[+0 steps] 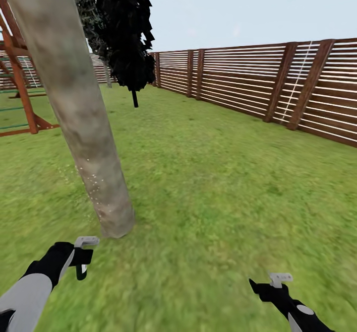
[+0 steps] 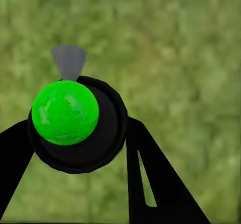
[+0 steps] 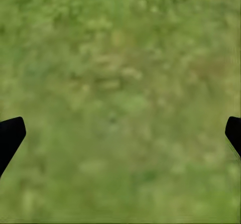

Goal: In the garden, pick up the pesticide atomizer on the floor and spray pesticide onto both trees until each tree trunk is fully covered.

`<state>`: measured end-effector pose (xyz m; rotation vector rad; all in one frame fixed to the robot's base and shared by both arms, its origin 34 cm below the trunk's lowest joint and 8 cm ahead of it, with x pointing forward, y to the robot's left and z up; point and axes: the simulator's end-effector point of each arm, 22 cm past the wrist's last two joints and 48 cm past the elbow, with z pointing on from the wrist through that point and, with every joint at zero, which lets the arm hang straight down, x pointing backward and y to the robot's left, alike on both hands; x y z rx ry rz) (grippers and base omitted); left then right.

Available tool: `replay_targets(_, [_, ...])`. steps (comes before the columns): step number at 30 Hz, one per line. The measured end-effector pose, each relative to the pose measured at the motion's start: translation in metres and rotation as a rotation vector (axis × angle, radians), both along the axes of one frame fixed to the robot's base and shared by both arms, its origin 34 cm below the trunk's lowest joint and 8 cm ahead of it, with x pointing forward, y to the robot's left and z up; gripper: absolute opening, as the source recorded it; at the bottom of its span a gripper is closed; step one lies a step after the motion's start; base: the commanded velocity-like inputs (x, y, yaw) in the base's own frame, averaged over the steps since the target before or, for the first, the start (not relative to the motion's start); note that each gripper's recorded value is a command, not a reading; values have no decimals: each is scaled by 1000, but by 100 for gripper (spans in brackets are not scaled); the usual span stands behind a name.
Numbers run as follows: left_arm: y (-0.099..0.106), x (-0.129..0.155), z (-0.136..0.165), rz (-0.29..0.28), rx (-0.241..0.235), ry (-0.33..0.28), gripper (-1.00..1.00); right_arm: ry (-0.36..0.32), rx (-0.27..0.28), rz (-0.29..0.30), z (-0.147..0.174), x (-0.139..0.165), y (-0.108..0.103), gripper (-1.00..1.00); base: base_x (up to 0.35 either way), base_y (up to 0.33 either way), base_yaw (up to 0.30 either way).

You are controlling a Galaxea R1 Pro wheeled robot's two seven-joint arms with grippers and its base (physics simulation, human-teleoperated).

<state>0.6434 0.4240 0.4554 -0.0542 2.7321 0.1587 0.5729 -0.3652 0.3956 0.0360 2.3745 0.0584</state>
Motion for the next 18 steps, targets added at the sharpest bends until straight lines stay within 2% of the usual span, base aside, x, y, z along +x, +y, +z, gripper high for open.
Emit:
replay_targets(3, [-1,0,0,-1,-1,-1,-100,0,0,0,0,0,0,100,146,-241,163])
replay_targets(10, [-1,0,0,-1,0,0,-100,0,0,0,0,0,0,100,103,-261,34])
replay_targets(18, [0,0,0,0,-1,0,-100,0,0,0,0,0,0,100,88,-267,258])
